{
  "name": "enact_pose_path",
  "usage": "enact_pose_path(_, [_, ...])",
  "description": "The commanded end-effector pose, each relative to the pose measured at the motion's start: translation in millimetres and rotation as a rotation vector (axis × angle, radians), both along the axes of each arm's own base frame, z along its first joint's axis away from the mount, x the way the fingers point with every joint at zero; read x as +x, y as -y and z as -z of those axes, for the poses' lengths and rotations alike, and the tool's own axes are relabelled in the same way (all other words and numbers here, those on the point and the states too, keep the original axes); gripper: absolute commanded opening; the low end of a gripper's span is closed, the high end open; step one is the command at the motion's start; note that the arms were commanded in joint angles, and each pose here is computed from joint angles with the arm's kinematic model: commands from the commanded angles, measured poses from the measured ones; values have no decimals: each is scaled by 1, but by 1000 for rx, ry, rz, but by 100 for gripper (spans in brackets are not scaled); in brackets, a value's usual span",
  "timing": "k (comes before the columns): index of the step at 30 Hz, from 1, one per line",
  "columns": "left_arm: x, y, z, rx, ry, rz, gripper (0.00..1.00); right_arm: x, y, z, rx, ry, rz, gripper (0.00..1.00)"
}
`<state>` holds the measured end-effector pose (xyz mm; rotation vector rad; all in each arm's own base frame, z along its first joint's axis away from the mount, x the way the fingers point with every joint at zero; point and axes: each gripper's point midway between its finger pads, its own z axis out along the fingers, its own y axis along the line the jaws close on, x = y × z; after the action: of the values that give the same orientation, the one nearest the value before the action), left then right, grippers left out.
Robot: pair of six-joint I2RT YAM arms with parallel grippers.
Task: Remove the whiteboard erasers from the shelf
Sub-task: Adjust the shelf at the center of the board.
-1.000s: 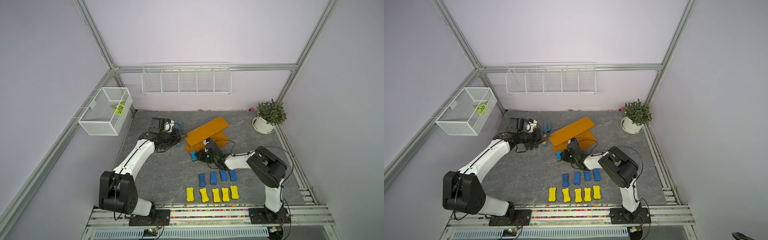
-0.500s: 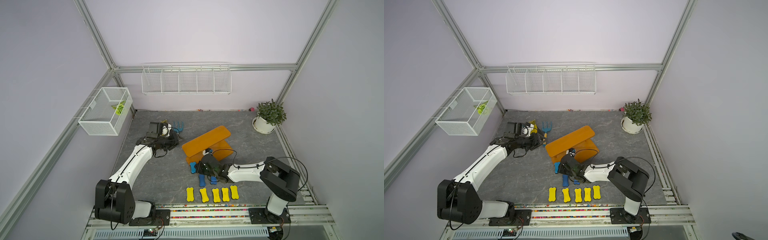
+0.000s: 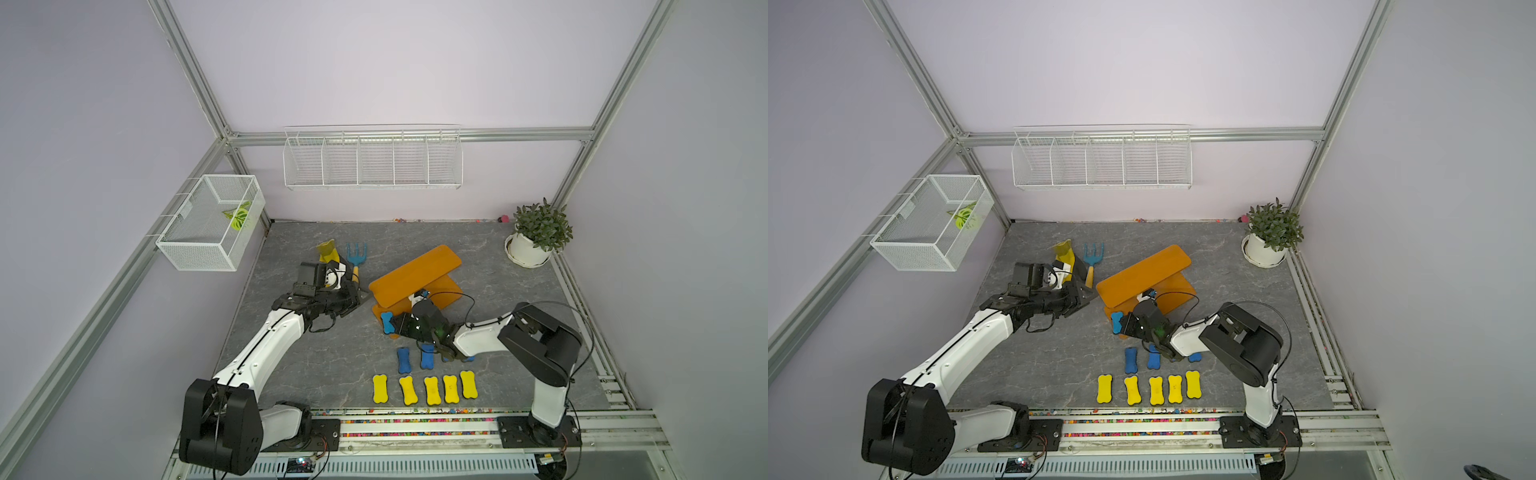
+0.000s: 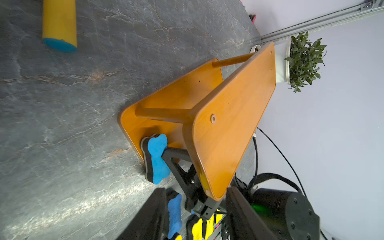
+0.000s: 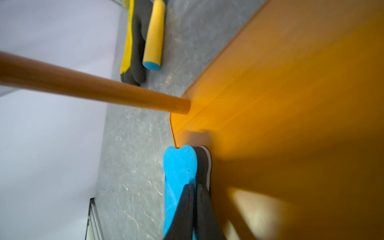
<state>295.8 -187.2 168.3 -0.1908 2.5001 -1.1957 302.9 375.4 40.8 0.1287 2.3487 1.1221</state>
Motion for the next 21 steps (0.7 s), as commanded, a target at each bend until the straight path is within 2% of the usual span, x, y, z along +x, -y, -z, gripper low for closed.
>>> enact_pose_path(1, [8, 9, -11, -19, 42, 12, 53, 7, 6, 3, 35, 38, -10, 0])
enact_pose_path(7, [15, 22, 0, -10, 24, 34, 53, 16, 20, 6, 129, -13, 103, 4])
enact_pose_path(12, [24, 30, 5, 0, 15, 36, 52, 21, 18, -6, 194, -18, 125, 4])
enact_pose_path(21, [34, 36, 22, 51, 0, 16, 36, 17, 25, -19, 230, -17, 113, 0])
